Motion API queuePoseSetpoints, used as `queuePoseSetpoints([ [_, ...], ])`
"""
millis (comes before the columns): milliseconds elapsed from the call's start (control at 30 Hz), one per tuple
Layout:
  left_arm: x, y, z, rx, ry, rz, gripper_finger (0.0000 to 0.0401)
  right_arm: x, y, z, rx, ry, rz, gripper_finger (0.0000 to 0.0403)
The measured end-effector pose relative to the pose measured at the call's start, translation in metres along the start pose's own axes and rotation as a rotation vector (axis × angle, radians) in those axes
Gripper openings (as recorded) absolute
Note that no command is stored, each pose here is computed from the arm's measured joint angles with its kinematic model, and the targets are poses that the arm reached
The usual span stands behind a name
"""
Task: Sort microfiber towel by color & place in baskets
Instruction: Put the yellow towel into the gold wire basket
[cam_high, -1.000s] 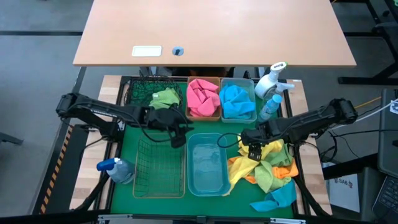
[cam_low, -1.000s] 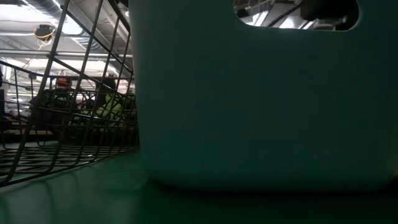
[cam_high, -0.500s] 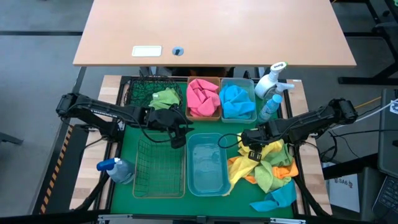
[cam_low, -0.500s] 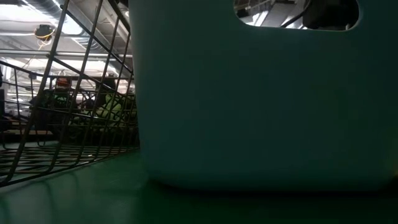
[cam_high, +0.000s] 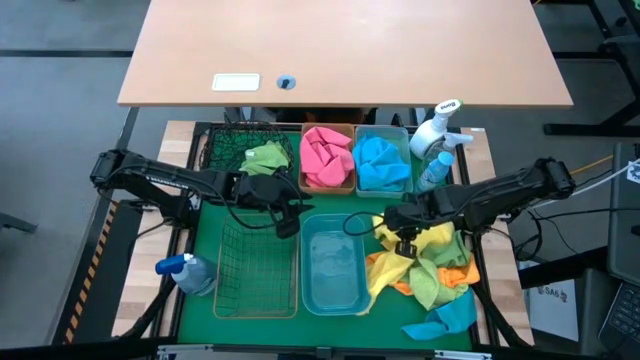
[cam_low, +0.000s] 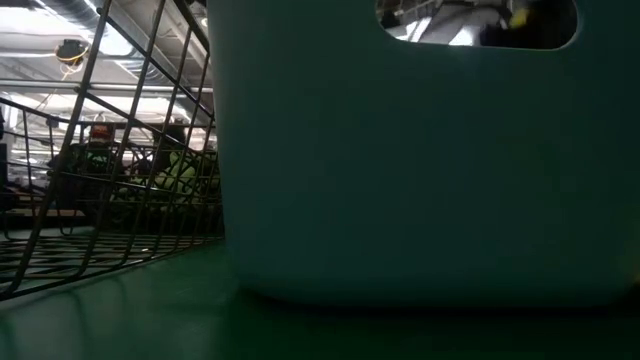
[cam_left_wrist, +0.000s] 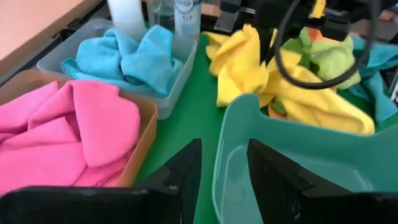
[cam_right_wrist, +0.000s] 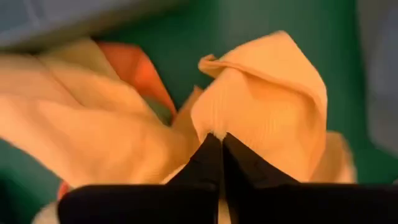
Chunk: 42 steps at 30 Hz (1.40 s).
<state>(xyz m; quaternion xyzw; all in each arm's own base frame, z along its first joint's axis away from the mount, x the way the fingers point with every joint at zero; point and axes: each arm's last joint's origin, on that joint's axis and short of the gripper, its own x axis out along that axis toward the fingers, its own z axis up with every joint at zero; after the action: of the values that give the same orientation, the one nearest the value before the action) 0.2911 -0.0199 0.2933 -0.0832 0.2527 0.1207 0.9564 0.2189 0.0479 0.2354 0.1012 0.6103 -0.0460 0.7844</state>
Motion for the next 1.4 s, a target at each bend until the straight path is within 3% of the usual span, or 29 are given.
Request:
queuePoseSetpoints([
  [567,0.003,-0.011,0.028,0.19,-0.304,-0.126,0.0132,-0.091,0.015,0.05,-0.149,-0.417,-0.102,0.0003],
  [867,0.042,-0.023,0.024,0.299,-0.423,-0.164,0.0175,-0.106,0.025,0.071,-0.251,-0.673,-0.028,0.0002],
  [1067,0.06,-0.026,0.016,0.323,-0.416,-0.159,0.0187,-0.112,0.029,0.078,-0.297,-0.768,0.01,0.0004],
  [1267,0.064,-0.027,0.015,0.323,-0.415,-0.159,0.0181,-0.117,0.032,0.083,-0.294,-0.84,0.033,0.0005],
  [1400,0.063,-0.027,0.015,0.321,-0.422,-0.159,0.0142,-0.118,0.032,0.083,-0.295,-0.85,0.042,0.0005],
])
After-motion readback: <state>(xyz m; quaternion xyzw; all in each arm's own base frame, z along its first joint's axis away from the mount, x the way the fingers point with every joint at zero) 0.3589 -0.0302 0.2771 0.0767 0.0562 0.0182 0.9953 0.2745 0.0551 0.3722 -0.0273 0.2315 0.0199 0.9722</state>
